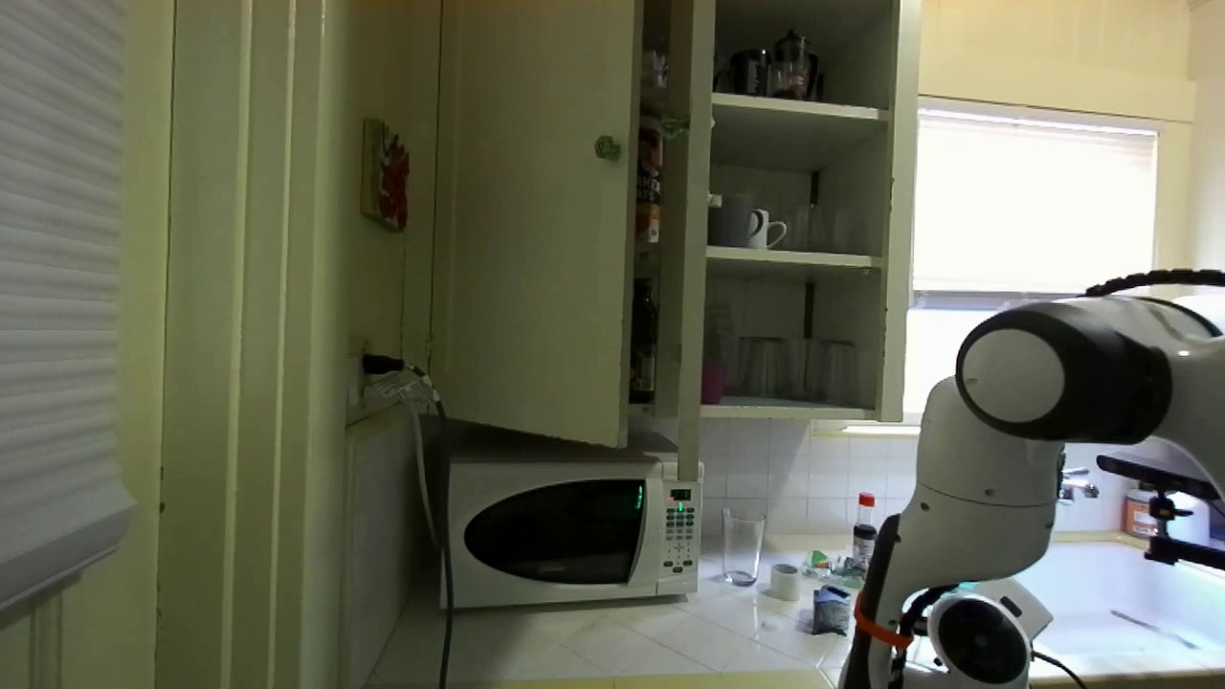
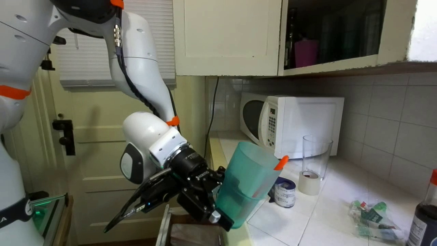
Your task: Remove the green cup from the bottom shelf of the cabinet and put it on the counter
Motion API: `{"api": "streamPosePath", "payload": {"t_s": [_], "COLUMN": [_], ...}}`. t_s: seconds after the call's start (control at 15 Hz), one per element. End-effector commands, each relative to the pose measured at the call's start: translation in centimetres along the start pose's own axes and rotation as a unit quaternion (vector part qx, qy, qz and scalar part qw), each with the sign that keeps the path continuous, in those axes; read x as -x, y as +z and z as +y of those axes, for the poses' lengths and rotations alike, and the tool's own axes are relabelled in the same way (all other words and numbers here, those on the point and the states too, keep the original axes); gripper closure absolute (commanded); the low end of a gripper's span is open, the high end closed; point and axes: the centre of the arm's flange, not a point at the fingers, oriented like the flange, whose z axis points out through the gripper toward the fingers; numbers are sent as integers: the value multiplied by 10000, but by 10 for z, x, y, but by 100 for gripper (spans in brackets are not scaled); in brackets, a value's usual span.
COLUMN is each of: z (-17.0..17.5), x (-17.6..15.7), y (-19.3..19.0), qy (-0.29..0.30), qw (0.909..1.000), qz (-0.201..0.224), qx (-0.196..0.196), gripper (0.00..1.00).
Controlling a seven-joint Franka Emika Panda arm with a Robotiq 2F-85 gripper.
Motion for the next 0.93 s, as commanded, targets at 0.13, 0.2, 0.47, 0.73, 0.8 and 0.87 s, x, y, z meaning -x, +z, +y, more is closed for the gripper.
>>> {"api": "streamPosePath", "payload": {"t_s": [0.13, 0.2, 0.47, 0.73, 0.8, 0.87], "z": [-18, -21, -35, -36, -35, -34], "x": [30, 31, 36, 48, 53, 58], "y": [17, 18, 17, 17, 17, 19], "qy": [-204, -309, -692, -750, -762, -767], "qw": [9990, 9983, 9919, 9907, 9907, 9905], "qz": [371, 416, 673, 642, 623, 604], "qx": [-141, -275, -824, -932, -940, -964], "gripper": [49, 49, 49, 49, 49, 49]}}
